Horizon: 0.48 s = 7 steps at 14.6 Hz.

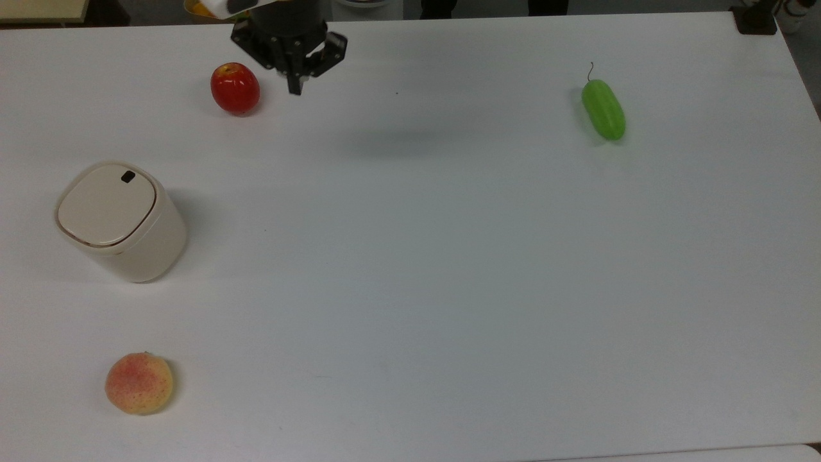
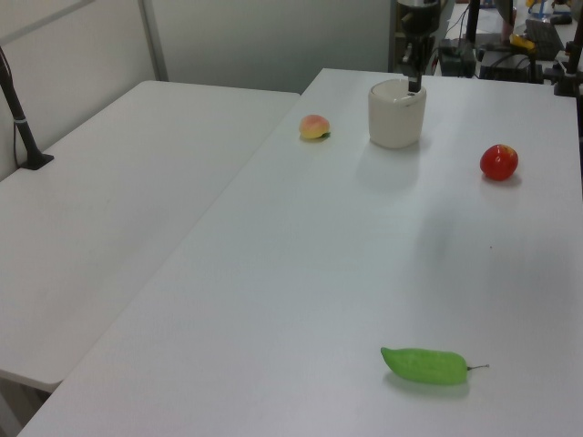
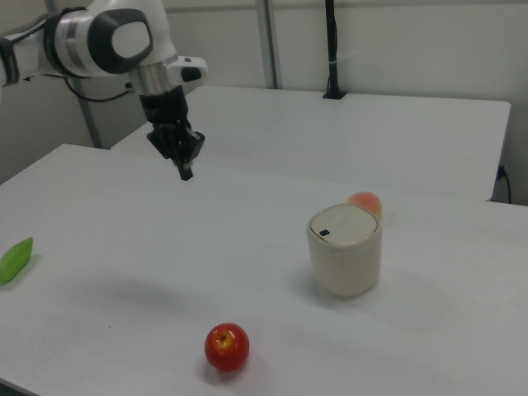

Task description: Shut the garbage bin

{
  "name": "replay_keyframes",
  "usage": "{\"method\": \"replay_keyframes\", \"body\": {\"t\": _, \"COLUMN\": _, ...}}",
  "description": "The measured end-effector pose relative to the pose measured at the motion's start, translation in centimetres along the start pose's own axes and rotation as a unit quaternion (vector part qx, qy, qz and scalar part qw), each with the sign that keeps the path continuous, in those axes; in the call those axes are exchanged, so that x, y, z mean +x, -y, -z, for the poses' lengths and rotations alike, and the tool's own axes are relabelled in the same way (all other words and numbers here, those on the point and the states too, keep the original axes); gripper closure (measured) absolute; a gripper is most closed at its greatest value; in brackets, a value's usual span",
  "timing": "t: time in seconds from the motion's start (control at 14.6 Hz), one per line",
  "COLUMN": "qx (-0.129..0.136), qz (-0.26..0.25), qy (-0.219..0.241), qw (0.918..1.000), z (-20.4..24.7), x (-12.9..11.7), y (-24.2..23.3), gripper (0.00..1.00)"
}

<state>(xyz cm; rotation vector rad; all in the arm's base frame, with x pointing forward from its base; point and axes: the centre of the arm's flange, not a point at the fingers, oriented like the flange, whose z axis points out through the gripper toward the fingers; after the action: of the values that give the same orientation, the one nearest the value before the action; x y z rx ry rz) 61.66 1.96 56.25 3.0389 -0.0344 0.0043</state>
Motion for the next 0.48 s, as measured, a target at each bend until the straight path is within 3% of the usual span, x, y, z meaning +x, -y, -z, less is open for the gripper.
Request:
{"method": "replay_keyframes", "body": {"t": 0.21, "qx": -0.002, "qz": 0.048, "qy": 0.014, "qw": 0.9987, "z": 1.8, "x": -1.7, "y": 0.9, "gripper": 0.99}}
{"method": "replay_keyframes", "body": {"t": 0.48, "qx": -0.002, "qz": 0.07, "qy": 0.015, "qw": 0.9974, "z": 5.1, "x": -4.4, "y": 0.2, "gripper": 0.99}}
